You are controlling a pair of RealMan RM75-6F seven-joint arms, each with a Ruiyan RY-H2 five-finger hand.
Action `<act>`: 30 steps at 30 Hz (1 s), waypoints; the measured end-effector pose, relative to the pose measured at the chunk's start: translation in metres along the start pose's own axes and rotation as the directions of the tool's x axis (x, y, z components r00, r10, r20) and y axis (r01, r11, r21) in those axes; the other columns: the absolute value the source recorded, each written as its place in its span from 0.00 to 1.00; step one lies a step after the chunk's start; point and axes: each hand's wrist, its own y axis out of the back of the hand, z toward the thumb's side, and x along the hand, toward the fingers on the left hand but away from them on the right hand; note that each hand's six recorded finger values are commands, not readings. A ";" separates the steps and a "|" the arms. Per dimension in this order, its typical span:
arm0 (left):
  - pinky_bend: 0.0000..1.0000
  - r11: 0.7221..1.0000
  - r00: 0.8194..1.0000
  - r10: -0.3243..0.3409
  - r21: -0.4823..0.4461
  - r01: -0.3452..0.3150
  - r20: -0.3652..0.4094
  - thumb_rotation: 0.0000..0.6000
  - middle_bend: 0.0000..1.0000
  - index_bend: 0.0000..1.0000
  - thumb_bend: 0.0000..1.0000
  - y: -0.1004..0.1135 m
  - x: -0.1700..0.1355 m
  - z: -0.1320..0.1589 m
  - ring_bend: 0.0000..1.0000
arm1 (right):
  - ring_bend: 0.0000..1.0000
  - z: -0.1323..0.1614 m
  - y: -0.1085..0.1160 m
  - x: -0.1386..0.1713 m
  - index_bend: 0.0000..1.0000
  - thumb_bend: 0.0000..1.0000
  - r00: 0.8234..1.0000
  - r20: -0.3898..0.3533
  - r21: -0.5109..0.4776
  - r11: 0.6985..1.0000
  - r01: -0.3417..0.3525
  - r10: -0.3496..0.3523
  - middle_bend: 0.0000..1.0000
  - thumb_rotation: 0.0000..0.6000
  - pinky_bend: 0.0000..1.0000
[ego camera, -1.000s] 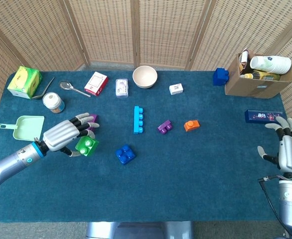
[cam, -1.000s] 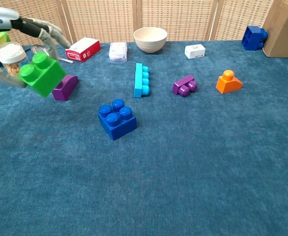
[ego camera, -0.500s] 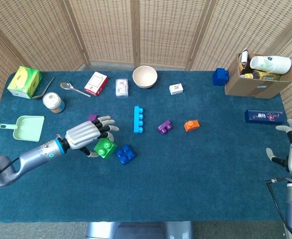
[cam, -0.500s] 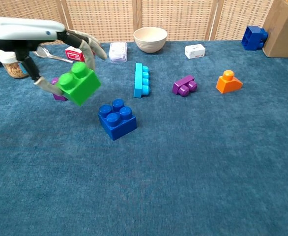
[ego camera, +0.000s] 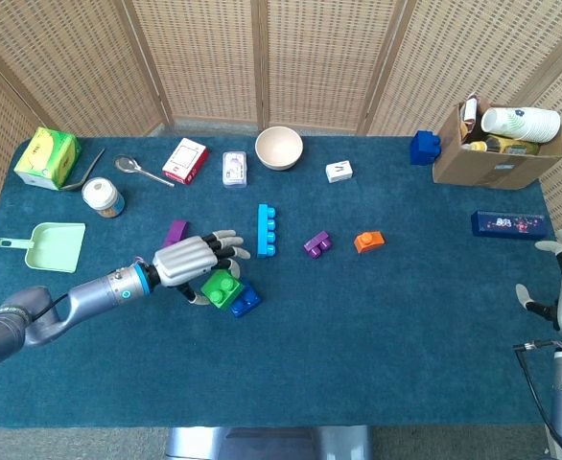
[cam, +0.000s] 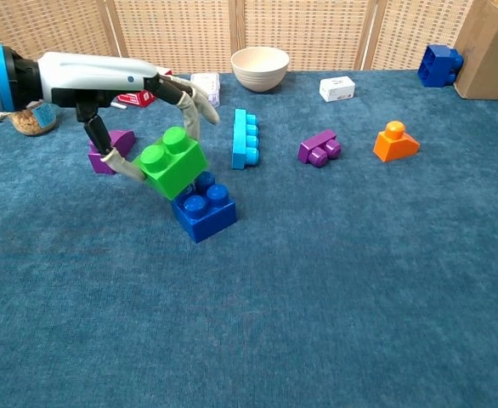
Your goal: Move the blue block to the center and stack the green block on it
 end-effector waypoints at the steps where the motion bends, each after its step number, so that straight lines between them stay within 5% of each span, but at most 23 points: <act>1: 0.00 1.000 1.000 -0.002 0.000 0.002 0.002 1.00 0.17 0.46 0.28 0.000 0.001 0.000 0.03 | 0.00 0.000 0.000 0.000 0.28 0.23 1.000 0.001 0.001 1.000 0.000 0.000 0.15 1.00 0.00; 30: 0.00 0.997 0.997 -0.066 0.048 0.064 0.038 1.00 0.16 0.46 0.28 -0.004 0.029 0.012 0.01 | 0.00 -0.015 0.006 0.004 0.26 0.23 0.999 0.030 -0.014 1.000 0.021 -0.020 0.15 1.00 0.00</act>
